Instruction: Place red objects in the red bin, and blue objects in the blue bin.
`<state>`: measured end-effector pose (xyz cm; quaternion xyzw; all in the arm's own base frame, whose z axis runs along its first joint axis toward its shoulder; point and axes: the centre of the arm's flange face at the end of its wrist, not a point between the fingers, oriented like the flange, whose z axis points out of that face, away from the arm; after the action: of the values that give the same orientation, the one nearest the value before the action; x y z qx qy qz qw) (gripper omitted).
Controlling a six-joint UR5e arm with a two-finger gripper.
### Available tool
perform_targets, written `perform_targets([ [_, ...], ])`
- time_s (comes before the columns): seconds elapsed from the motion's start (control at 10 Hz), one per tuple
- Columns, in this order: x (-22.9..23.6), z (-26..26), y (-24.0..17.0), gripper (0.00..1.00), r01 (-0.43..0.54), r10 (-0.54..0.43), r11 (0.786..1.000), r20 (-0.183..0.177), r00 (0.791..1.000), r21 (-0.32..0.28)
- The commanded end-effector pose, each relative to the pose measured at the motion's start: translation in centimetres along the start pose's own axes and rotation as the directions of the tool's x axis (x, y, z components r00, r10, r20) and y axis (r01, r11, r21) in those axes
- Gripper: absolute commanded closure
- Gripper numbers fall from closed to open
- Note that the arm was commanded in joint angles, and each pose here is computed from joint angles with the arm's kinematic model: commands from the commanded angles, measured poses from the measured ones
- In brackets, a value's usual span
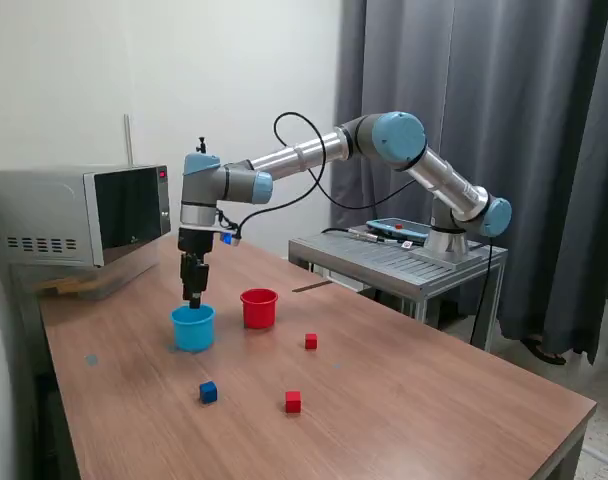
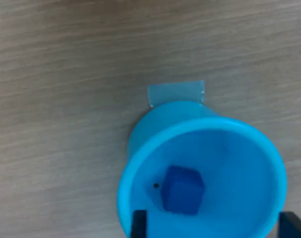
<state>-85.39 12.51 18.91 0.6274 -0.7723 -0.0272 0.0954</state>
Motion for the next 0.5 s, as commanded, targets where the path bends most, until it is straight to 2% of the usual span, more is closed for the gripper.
perform_targets([
  [0.0,0.1,-0.2,0.1,0.00,0.002,-0.002,1.000,0.001,1.000,-0.006],
  [0.4,1.8,-0.2,0.0,0.00,0.025,-0.025,1.000,0.004,1.000,-0.005],
])
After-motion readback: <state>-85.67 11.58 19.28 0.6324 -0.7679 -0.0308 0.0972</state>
